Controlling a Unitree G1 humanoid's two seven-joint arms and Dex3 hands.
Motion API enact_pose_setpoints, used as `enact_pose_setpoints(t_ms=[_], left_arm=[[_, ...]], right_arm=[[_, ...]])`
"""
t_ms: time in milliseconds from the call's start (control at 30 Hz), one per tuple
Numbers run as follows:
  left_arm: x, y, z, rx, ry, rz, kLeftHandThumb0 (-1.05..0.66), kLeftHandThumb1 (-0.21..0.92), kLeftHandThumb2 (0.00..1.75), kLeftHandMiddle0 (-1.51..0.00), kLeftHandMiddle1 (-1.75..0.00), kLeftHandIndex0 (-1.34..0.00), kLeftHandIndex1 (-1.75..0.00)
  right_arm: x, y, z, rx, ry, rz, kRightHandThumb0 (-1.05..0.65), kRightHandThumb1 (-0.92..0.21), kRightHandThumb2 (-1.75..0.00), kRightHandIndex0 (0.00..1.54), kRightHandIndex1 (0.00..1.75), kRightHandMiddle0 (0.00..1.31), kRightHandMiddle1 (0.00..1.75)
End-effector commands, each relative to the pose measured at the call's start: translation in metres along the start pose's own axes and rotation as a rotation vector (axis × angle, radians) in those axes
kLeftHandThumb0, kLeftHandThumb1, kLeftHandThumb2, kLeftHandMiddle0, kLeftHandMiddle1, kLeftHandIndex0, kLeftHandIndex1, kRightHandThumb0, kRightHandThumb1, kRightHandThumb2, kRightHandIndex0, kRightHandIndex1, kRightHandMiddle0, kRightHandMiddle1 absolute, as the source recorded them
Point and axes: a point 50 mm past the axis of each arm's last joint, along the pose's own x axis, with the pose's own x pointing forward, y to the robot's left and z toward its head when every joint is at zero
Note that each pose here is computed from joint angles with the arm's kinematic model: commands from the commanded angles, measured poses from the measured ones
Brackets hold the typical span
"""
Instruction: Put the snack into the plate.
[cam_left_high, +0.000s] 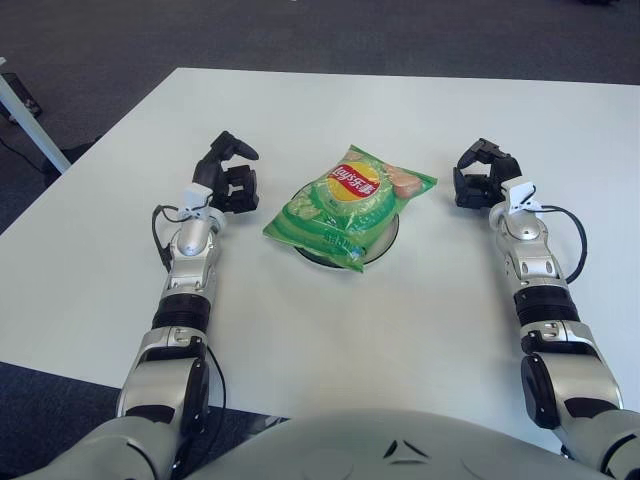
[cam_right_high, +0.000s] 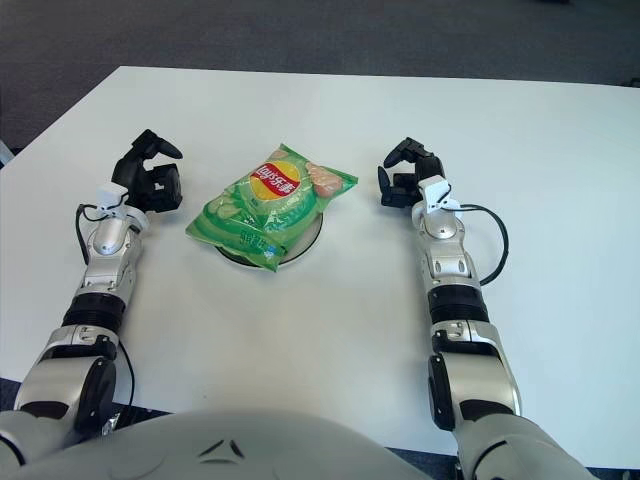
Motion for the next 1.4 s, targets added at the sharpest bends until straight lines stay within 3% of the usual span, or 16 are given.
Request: enact_pose_setpoints(t_ms=[0,500,867,1200,1367], left_arm=[[-0.039,-0.003,-0.038,-0.023,0.171,0.030,-0.45,0.43,1.18,-1.28,-1.75,-0.53,-1.75],[-0.033,0.000,-0.042,0.009,0.175,0.035,-0.45,0.42,1.19,-1.27,-1.75,-0.53,-1.75],[-0.035,-0.008,-0.042,0.006,0.174,0.019,-0.44,0.44,1.17,-1.25,-1.75,-0.52,-1.75],[-0.034,-0.014,-0.042,0.007,0.159,0.007,-0.44,0.46,1.14,-1.26,-1.75,-0.50,-1.75],[-0.032,-0.017,-0.041,0.004,0.156,0.002,-0.44,0.45,1.15,-1.27,-1.75,-0.51,-1.75]], right_arm=[[-0.013,0.003,-0.038,-0.025,0.166,0.035,-0.48,-0.32,-1.32,1.36,1.75,0.62,1.75],[-0.007,0.002,-0.039,-0.015,0.176,0.010,-0.48,-0.32,-1.31,1.36,1.75,0.61,1.75],[-0.009,0.000,-0.042,-0.055,0.164,-0.004,-0.48,-0.32,-1.32,1.36,1.75,0.62,1.75],[-0.009,-0.003,-0.043,-0.098,0.153,-0.020,-0.45,-0.42,-1.19,1.33,1.75,0.53,1.75],[-0.008,-0.005,-0.043,-0.113,0.153,-0.009,-0.47,-0.36,-1.26,1.31,1.75,0.58,1.75]])
